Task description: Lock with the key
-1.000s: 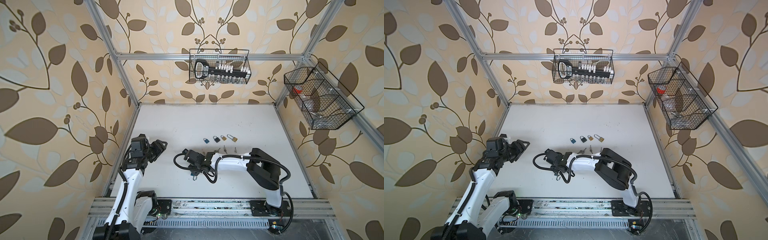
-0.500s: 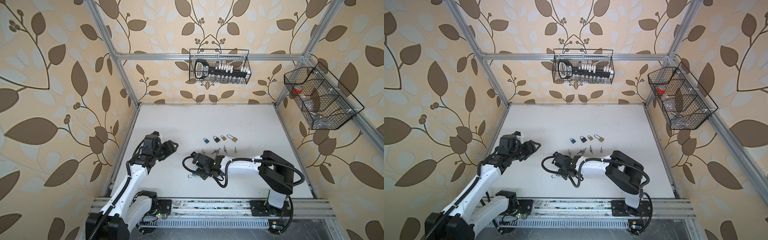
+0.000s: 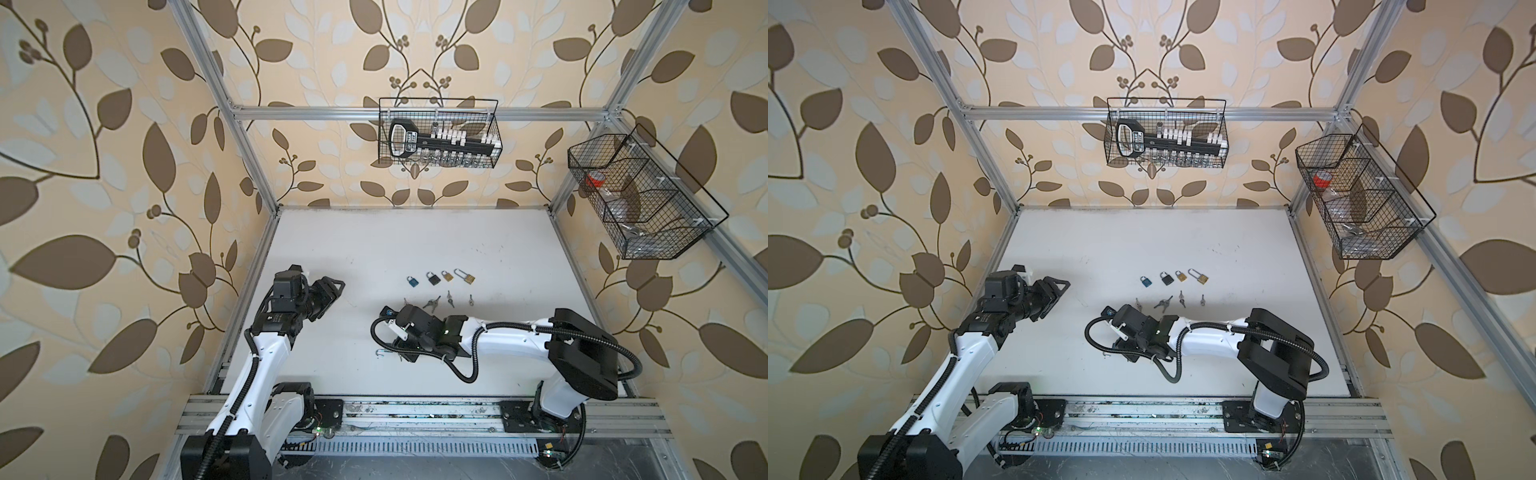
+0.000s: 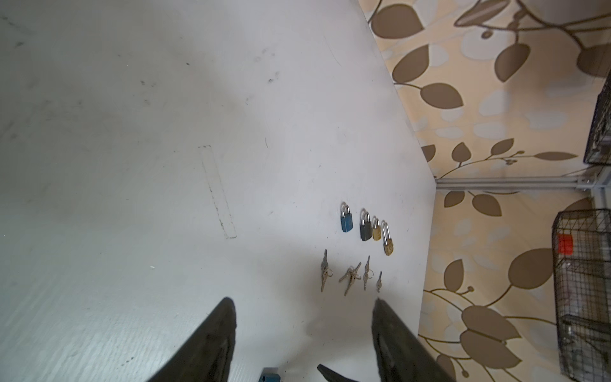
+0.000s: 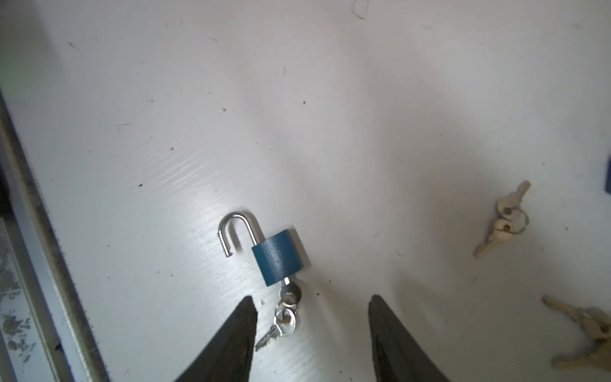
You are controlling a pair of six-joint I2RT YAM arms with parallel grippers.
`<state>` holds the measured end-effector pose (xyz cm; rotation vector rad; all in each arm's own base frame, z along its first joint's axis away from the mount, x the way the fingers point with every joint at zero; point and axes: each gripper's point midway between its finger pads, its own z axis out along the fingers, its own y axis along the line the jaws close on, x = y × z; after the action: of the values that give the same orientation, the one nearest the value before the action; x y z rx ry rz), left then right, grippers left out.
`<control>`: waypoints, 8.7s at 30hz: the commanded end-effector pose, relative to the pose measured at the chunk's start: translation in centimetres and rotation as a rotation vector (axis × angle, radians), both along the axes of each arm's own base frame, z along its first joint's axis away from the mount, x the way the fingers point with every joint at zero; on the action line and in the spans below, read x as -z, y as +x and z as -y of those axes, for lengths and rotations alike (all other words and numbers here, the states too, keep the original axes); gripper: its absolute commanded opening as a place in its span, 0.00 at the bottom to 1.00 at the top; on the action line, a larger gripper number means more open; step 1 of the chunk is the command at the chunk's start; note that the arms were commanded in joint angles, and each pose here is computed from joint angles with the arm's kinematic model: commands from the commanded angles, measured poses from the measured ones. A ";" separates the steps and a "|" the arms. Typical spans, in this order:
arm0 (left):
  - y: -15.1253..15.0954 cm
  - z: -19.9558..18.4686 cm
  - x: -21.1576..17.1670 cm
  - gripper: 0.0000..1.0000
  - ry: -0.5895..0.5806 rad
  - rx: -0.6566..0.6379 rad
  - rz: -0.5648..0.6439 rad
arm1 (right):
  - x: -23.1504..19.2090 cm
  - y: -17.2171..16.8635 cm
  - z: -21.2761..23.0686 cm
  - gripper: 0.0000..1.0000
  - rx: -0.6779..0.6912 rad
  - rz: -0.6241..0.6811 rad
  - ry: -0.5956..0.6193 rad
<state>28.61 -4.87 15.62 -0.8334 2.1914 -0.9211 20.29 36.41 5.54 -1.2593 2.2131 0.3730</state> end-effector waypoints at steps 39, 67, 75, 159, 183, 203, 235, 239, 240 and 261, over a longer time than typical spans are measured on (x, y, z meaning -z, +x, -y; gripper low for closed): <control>-0.8 -1.2 -2.1 0.66 -0.074 -0.006 0.064 | 5.0 -0.5 -1.5 0.37 -0.346 -0.079 -0.124; -0.7 11.7 -17.4 0.71 -0.023 0.529 0.598 | -19.2 7.6 5.5 0.00 0.050 0.377 0.485; -2.7 18.5 -19.5 0.67 -0.032 0.799 0.673 | -22.9 8.1 7.6 0.00 0.066 0.412 0.554; -2.9 20.2 -24.6 0.00 -0.333 0.819 0.804 | -31.1 6.8 6.5 0.41 -0.188 0.488 0.905; -3.2 20.1 -24.6 0.00 -0.326 0.825 0.806 | -30.6 7.1 5.6 0.19 -0.197 0.449 0.906; -5.0 20.6 -26.4 0.00 -0.187 0.970 0.887 | -35.3 3.7 6.1 0.00 -0.314 0.148 1.100; -8.6 22.8 -27.0 0.00 -0.140 1.117 0.970 | -39.4 1.5 5.8 0.00 -0.407 -0.057 1.223; -9.0 22.9 -26.7 0.00 -0.146 1.122 0.963 | -39.6 1.6 5.9 0.00 -0.401 -0.045 1.227; -9.0 22.9 -26.5 0.00 -0.145 1.121 0.959 | -39.7 1.7 5.9 0.00 -0.400 -0.038 1.228; -10.0 23.9 -22.7 0.00 -0.159 1.172 0.835 | -41.8 1.9 5.5 0.00 -0.451 0.002 1.230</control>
<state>20.91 -26.40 44.44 0.7185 1.4625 -1.4413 22.15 31.11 42.92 -0.9851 1.3267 1.6517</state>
